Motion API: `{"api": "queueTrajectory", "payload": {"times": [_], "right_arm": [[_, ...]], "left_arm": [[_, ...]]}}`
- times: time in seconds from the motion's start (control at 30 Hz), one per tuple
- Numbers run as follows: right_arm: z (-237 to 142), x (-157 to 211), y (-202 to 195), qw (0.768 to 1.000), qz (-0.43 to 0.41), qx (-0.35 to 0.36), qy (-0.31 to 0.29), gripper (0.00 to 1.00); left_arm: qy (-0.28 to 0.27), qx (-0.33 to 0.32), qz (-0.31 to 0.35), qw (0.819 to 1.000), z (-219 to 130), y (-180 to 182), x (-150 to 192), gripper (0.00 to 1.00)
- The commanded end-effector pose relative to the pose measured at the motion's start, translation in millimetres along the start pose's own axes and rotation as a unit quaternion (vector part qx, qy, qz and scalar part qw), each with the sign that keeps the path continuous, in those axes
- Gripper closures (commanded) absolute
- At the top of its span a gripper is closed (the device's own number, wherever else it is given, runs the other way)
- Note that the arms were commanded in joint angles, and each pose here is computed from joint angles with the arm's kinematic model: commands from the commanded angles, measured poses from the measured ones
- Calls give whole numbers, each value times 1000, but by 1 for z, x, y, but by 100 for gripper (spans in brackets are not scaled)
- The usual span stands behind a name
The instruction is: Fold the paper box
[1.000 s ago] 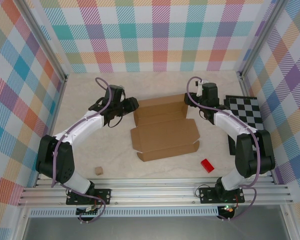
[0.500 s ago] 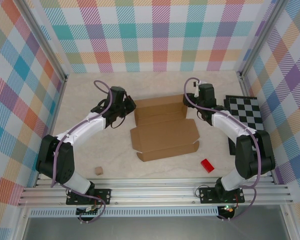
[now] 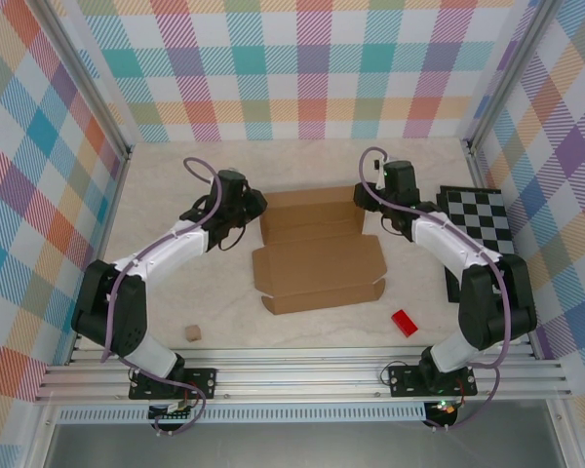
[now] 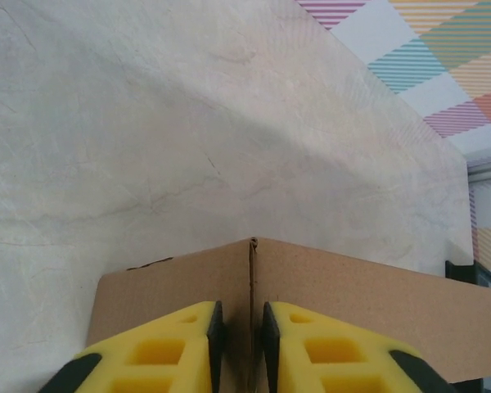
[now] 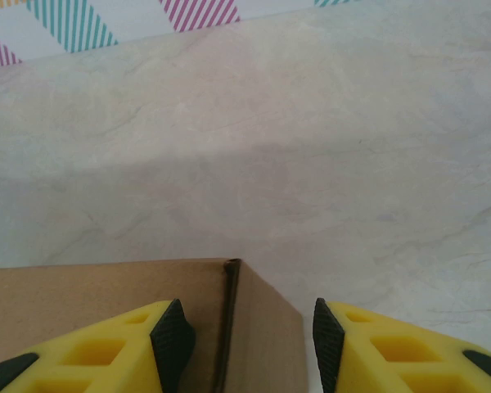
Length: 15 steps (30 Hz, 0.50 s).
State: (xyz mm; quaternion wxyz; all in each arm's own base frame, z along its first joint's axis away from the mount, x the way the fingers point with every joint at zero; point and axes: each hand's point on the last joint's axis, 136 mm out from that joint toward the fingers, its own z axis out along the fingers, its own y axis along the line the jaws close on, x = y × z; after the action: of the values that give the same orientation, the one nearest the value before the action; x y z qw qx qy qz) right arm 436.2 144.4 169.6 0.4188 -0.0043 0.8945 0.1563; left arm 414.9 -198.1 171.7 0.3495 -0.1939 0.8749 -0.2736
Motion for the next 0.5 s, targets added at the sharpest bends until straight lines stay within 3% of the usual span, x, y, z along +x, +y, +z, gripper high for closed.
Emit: {"api": "queueTrajectory", "payload": {"times": [0.0,0.13,0.27,0.37,0.47], "right_arm": [[3,76,14,988,26,-30,149,52],[1,72,10,988,45,-18,146,52],[2,74,14,985,66,-25,157,50],[3,79,15,982,84,-26,166,47],[4,84,17,980,91,-33,176,43]], "left_arm": [[71,-18,18,997,10,12,32,61],[70,-13,16,997,1,11,25,43],[97,-15,16,995,-2,21,41,34],[94,-30,19,995,-2,37,48,19],[113,-18,12,993,5,35,55,15]]}}
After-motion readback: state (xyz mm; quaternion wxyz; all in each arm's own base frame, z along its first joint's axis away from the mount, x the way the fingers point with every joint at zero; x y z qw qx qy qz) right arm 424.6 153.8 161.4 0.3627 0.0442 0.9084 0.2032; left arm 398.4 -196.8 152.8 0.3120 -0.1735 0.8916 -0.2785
